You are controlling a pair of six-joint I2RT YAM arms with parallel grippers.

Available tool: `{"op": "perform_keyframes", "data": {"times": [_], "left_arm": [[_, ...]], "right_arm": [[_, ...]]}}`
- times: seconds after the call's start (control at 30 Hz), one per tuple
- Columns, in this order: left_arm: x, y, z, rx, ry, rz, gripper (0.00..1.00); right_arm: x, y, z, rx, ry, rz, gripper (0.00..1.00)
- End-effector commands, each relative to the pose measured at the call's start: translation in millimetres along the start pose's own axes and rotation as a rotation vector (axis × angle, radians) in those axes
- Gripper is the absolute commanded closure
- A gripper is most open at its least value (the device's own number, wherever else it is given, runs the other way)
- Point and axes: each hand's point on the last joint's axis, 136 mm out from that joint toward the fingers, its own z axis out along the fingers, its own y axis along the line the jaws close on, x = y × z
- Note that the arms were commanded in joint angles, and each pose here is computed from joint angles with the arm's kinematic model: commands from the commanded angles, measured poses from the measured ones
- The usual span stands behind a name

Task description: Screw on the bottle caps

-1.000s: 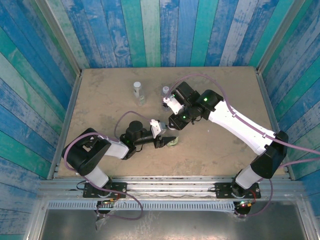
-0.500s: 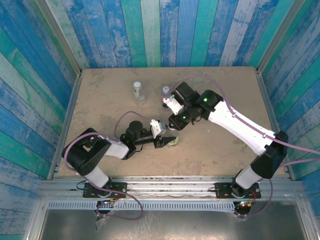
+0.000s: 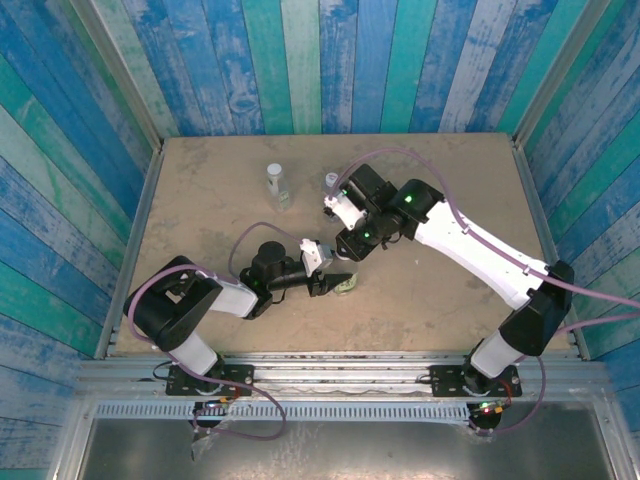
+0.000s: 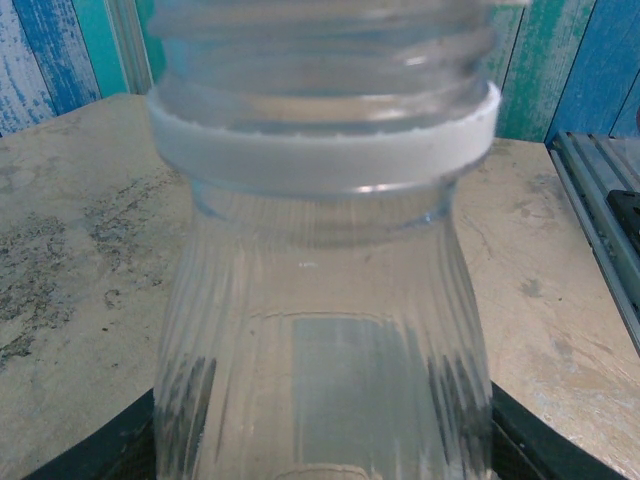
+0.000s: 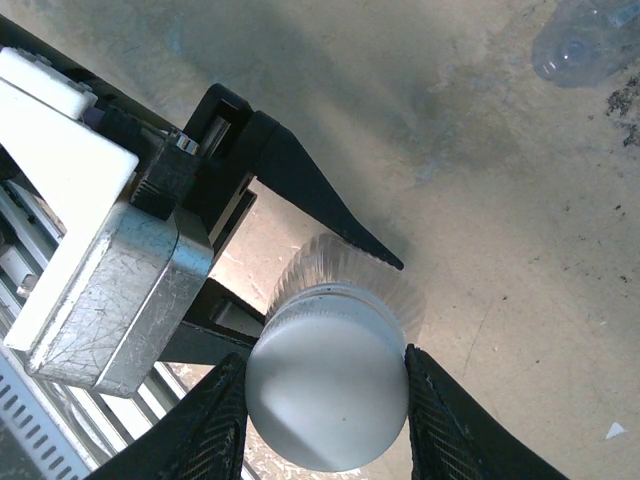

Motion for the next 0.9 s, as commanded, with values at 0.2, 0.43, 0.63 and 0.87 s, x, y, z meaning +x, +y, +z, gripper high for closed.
{"op": "perform_keyframes", "data": {"times": [0.2,0.43,0.63,0.87], "left_arm": [[22,0,1,-0.001,0.069,-0.053,0.41],[22,0,1,0.000,0.069,-0.053,0.41],[22,1,1,0.000,0.070,-0.053,0.41],[23,1,1,-0.003,0.069,-0.054,0.41]], "right_arm": [[3,12,7,-0.034,0.051,-0.026,0.58],[2,13,7,-0.033,0.065,-0.034,0.56],[1,14,0,-0.028,0.055,-0.036,0.58],[4,15,-8,-0.024,0.044,-0.034,0.56]]}}
